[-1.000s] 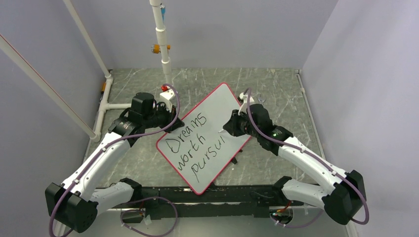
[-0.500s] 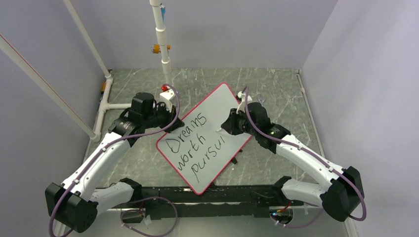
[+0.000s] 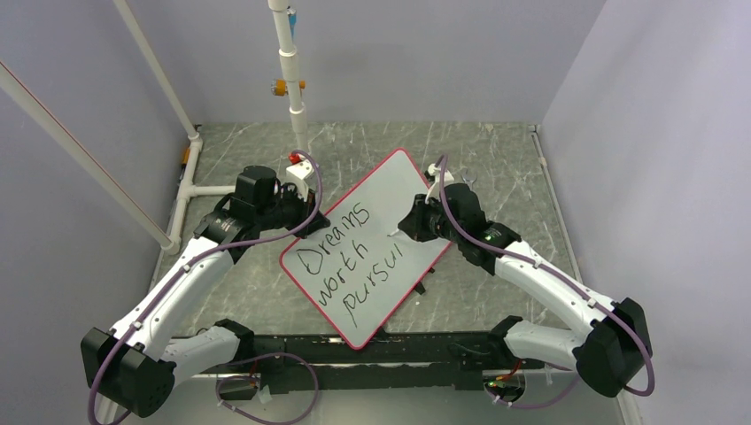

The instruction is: Write a sentence on the whiteboard

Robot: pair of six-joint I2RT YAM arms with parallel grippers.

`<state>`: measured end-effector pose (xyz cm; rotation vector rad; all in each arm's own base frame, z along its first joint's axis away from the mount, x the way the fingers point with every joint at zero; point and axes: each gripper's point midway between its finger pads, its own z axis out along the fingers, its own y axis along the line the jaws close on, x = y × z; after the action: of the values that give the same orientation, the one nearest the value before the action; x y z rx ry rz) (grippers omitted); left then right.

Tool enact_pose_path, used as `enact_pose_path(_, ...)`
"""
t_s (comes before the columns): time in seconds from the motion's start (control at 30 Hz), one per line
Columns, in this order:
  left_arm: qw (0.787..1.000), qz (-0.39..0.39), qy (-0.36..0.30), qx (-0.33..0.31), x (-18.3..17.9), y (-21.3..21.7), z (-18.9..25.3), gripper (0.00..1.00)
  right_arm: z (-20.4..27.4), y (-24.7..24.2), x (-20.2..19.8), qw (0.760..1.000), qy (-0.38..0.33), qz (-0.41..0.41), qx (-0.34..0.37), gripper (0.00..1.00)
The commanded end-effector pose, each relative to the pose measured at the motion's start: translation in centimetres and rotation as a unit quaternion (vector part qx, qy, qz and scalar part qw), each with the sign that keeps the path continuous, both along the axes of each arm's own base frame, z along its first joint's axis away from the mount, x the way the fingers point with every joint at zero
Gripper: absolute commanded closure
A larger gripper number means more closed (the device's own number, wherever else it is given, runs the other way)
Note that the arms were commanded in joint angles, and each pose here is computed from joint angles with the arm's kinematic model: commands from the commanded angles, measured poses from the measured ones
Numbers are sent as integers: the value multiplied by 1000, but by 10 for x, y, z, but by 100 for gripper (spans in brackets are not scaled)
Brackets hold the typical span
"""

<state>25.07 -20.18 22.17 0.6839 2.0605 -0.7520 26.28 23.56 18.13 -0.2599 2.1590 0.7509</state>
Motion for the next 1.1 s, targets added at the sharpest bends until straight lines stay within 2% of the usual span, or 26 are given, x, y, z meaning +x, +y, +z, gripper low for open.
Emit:
enact_pose_path(0.0,998,-15,-28,48,1,8,-10,100,-4,-9,5,1000,-7,-21,-8,100)
enact_pose_path(0.17,998,-15,-28,49,2,8,-11,100,-8,-14,2,1000,-3,-25,-13,100)
enact_pose_path(0.47,998,-14,-28,49,2,8,-11,100,16,-22,-1,999,-32,-32,0,100)
enact_pose_path(1.07,998,-16,-28,49,1,7,-11,100,-9,-38,-9,997,-29,-53,49,100)
